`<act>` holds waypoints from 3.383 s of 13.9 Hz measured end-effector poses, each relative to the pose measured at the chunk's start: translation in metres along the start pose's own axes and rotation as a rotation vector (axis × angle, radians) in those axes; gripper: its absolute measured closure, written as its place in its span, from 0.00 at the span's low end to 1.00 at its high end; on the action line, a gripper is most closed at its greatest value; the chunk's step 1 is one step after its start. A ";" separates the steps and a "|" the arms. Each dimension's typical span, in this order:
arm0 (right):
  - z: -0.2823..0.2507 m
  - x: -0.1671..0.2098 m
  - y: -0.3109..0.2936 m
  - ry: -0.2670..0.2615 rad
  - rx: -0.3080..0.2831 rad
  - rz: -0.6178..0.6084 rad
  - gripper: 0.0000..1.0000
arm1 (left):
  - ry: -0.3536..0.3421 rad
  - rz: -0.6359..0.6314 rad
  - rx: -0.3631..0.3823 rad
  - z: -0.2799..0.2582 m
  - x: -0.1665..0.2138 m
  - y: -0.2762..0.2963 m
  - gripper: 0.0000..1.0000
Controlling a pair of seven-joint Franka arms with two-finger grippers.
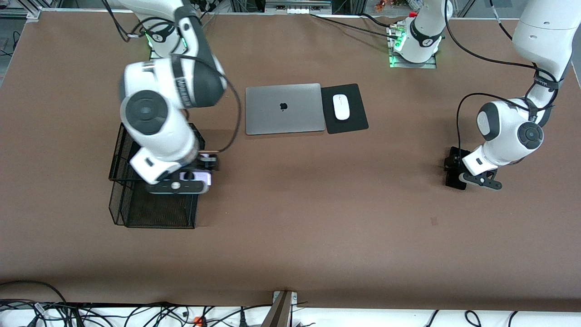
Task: Place phones with both arms
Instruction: 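Carry the white flip phone over the mesh basket with the right gripper, then release the white phone in the basket while the left gripper carries the slab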
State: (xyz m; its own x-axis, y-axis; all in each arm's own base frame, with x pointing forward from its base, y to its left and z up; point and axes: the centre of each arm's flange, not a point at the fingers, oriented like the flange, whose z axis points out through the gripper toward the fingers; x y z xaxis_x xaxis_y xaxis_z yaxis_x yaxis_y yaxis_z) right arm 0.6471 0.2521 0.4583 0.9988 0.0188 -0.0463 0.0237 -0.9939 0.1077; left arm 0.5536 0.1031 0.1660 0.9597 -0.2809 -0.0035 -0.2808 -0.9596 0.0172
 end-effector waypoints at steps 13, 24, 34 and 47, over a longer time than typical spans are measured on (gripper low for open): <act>0.121 0.002 0.163 0.154 0.004 -0.006 0.15 | 0.011 -0.006 0.006 0.002 -0.002 -0.002 0.19; 0.209 0.021 0.181 0.199 0.105 0.039 0.15 | -0.019 -0.052 -0.026 -0.015 0.032 0.028 0.19; 0.208 0.027 0.181 0.226 0.121 0.063 0.00 | 0.046 -0.163 -0.035 -0.041 0.120 0.248 0.19; 0.109 0.056 0.190 0.008 0.204 -0.001 0.00 | 0.041 -0.399 -0.004 -0.026 0.206 0.470 0.19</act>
State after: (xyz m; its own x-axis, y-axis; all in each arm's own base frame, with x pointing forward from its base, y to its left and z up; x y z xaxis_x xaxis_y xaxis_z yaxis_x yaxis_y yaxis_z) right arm 0.7026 0.0526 0.3675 0.9991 0.0194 -0.0384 0.0156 -0.9953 -0.0954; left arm 0.6199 -0.4059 0.1994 0.9930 0.1145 0.0289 0.1137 -0.9932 0.0266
